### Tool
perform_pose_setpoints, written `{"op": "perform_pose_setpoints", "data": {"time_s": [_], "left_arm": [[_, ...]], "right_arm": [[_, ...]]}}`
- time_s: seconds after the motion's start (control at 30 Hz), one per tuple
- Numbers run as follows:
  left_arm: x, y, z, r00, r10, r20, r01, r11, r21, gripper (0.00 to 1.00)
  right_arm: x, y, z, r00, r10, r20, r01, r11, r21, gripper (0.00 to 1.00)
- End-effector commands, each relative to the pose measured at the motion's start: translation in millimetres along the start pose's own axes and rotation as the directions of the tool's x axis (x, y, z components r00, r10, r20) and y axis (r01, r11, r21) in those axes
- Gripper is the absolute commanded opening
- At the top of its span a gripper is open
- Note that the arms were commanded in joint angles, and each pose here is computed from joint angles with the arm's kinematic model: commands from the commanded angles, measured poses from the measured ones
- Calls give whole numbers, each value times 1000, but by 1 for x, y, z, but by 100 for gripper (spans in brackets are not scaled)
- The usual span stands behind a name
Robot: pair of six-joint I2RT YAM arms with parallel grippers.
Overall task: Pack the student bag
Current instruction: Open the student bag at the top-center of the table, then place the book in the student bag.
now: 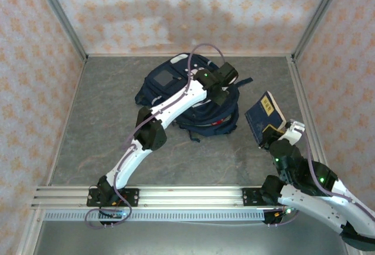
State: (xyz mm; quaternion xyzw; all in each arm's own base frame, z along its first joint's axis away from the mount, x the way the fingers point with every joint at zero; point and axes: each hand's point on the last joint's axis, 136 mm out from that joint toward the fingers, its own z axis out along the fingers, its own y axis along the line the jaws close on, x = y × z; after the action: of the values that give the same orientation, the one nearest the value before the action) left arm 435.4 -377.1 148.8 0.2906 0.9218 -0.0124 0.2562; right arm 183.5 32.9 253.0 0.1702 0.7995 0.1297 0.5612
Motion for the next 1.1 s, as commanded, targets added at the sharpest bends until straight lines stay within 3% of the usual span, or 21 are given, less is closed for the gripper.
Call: {"op": "perform_pose_setpoints", "data": {"time_s": [0.0, 0.17, 0.5, 0.77, 1.07], "left_arm": [[-22, 37, -76, 993, -60, 101, 59, 998, 15, 0], [-35, 59, -114, 970, -193, 151, 163, 969, 186, 0], [-46, 85, -143, 926, -337, 168, 265, 900, 347, 0], [-53, 90, -151, 909, -375, 182, 285, 877, 387, 0], [-51, 88, -149, 909, -381, 168, 290, 869, 401, 0]], "right_arm": [[-9, 23, 1, 999, 39, 12, -38, 997, -74, 0], [-6, 45, 5, 996, 84, -31, -88, 987, -134, 0], [34, 96, 26, 946, 267, -186, -311, 909, -276, 0], [38, 136, 46, 901, 358, -245, -426, 836, -345, 0], [36, 143, 91, 831, 481, -279, -549, 788, -277, 0]]}}
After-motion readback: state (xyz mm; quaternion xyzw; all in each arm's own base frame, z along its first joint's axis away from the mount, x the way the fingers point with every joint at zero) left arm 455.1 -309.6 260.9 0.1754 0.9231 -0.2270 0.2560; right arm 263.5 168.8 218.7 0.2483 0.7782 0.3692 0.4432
